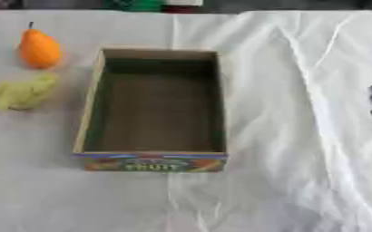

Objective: Pick up objects on the table and place them in the box.

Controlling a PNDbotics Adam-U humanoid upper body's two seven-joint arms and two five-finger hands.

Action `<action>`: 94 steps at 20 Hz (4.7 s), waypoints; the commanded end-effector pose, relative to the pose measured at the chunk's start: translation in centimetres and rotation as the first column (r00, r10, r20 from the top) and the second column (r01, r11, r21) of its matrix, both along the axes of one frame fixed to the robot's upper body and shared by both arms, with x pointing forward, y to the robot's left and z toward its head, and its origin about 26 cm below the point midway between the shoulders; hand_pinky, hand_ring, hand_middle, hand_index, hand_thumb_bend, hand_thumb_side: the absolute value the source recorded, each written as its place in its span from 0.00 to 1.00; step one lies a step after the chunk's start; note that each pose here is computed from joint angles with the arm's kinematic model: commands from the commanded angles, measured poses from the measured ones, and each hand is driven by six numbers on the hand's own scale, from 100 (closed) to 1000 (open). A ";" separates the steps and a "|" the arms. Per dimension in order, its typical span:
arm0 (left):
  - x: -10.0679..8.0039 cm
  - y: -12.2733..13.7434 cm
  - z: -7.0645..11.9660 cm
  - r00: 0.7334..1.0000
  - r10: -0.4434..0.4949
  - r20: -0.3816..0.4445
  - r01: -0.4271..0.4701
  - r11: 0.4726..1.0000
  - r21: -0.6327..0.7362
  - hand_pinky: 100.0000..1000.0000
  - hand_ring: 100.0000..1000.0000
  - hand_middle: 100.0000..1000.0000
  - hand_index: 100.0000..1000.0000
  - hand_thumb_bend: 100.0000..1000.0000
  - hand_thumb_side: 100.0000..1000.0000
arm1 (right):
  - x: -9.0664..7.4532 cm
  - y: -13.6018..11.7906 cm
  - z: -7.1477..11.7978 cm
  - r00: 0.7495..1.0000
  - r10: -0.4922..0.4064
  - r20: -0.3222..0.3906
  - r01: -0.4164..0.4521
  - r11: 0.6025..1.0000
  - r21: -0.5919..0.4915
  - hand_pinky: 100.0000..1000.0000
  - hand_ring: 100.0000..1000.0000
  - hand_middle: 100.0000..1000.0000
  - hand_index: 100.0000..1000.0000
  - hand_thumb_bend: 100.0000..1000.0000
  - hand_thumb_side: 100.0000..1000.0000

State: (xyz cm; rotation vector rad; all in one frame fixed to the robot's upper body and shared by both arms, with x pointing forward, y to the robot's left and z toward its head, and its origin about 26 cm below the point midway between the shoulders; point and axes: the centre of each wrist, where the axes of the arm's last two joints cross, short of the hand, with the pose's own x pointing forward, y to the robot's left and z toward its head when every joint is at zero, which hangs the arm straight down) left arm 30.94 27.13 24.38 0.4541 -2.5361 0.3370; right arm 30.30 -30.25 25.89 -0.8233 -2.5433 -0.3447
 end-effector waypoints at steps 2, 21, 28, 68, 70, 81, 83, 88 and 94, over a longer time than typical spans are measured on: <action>-0.3 0.2 0.8 1.000 0.008 0.029 -0.008 1.000 0.005 0.37 0.57 0.54 0.74 0.00 1.00 | -0.5 -0.3 1.0 0.999 -0.005 0.033 0.006 1.000 -0.023 0.58 0.62 0.50 0.65 0.00 0.55; -1.1 2.8 3.4 0.959 0.283 0.024 -0.271 0.882 0.385 0.34 0.56 0.55 0.79 0.00 0.92 | -0.5 -0.5 1.0 0.999 -0.012 0.030 0.013 0.999 -0.037 0.58 0.62 0.50 0.65 0.00 0.55; -1.4 3.1 5.0 0.882 0.467 -0.059 -0.298 0.650 0.699 0.36 0.58 0.60 0.84 0.00 0.91 | -0.5 -0.5 1.1 1.000 -0.009 0.030 0.010 0.999 -0.045 0.58 0.62 0.50 0.65 0.00 0.55; 2.5 1.2 6.3 0.608 0.716 -0.344 0.483 0.010 0.875 0.64 0.80 0.83 0.98 0.67 0.88 | -0.5 -0.2 0.9 1.000 0.012 0.003 -0.012 0.998 -0.055 0.58 0.62 0.50 0.65 0.00 0.56; 3.0 1.3 6.1 0.604 0.708 -0.366 0.498 0.024 0.867 0.64 0.80 0.83 0.98 0.67 0.88 | -0.5 -0.2 0.8 1.000 0.011 0.002 -0.011 0.999 -0.053 0.58 0.62 0.50 0.65 0.00 0.56; 5.9 1.5 3.9 0.550 0.739 -0.389 0.559 0.021 0.829 0.65 0.83 0.86 0.99 0.71 0.78 | -0.5 -0.1 0.7 1.000 0.018 -0.007 -0.018 0.999 -0.051 0.58 0.62 0.50 0.65 0.00 0.56; 6.6 1.6 3.4 0.538 0.752 -0.381 0.563 0.016 0.827 0.65 0.83 0.86 0.99 0.66 0.71 | -0.5 -0.1 0.6 1.000 0.021 -0.009 -0.021 0.998 -0.051 0.58 0.62 0.50 0.65 0.00 0.56; 8.0 1.9 2.3 0.510 0.772 -0.379 0.575 0.021 0.818 0.65 0.82 0.86 0.98 0.56 0.64 | -0.5 -0.1 0.6 1.000 0.022 -0.013 -0.023 0.998 -0.050 0.58 0.62 0.49 0.65 0.00 0.56; 9.3 2.4 1.2 0.477 0.793 -0.379 0.581 0.038 0.813 0.64 0.83 0.86 0.97 0.49 0.63 | -0.4 0.0 0.5 1.000 0.027 -0.015 -0.028 0.998 -0.049 0.58 0.62 0.49 0.65 0.00 0.56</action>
